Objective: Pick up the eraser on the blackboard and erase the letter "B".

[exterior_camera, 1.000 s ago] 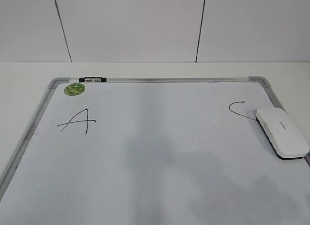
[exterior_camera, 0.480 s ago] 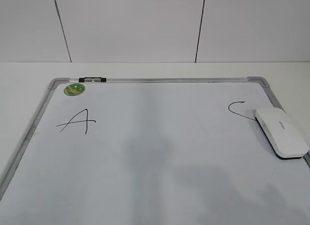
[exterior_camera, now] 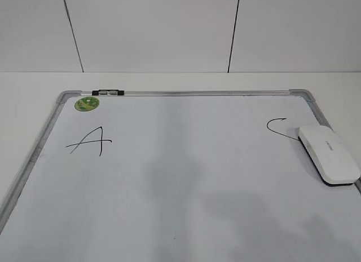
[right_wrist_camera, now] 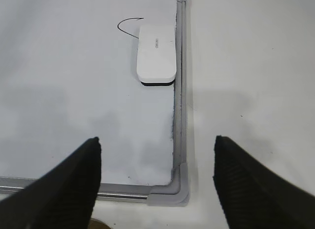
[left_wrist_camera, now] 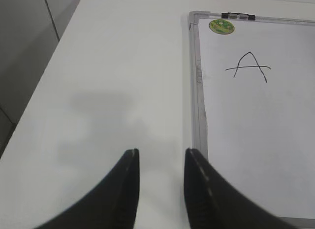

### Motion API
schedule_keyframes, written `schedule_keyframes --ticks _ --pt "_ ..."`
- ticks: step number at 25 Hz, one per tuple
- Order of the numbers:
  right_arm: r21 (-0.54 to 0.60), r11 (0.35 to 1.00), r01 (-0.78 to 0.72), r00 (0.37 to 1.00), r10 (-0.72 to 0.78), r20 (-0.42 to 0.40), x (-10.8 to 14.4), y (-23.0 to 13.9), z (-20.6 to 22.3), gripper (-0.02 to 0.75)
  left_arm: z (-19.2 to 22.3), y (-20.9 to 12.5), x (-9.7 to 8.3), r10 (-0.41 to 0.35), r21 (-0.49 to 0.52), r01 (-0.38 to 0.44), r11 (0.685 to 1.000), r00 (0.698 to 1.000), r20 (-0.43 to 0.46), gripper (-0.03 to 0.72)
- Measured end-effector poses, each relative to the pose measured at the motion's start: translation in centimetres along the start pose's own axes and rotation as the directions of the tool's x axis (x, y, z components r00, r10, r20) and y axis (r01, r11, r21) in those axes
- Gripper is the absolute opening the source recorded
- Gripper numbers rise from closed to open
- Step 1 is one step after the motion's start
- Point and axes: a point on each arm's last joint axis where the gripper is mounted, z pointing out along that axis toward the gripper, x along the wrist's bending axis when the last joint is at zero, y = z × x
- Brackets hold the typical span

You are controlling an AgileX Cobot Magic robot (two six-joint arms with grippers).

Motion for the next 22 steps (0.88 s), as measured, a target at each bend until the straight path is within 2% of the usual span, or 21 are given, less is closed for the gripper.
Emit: schedule_keyframes --ticks 14,22 --pt "0.000 1.000 0.000 1.000 0.000 0.000 0.00 0.00 0.00 0.551 0.00 -0.06 -0.32 -0.028 0.007 0.028 1.000 0.999 0.035 0.237" --pt "0.000 1.000 0.000 1.000 0.000 0.000 0.00 0.00 0.00 0.551 0.00 -0.08 -0.44 0.029 0.007 -0.029 1.000 0.998 0.049 0.237"
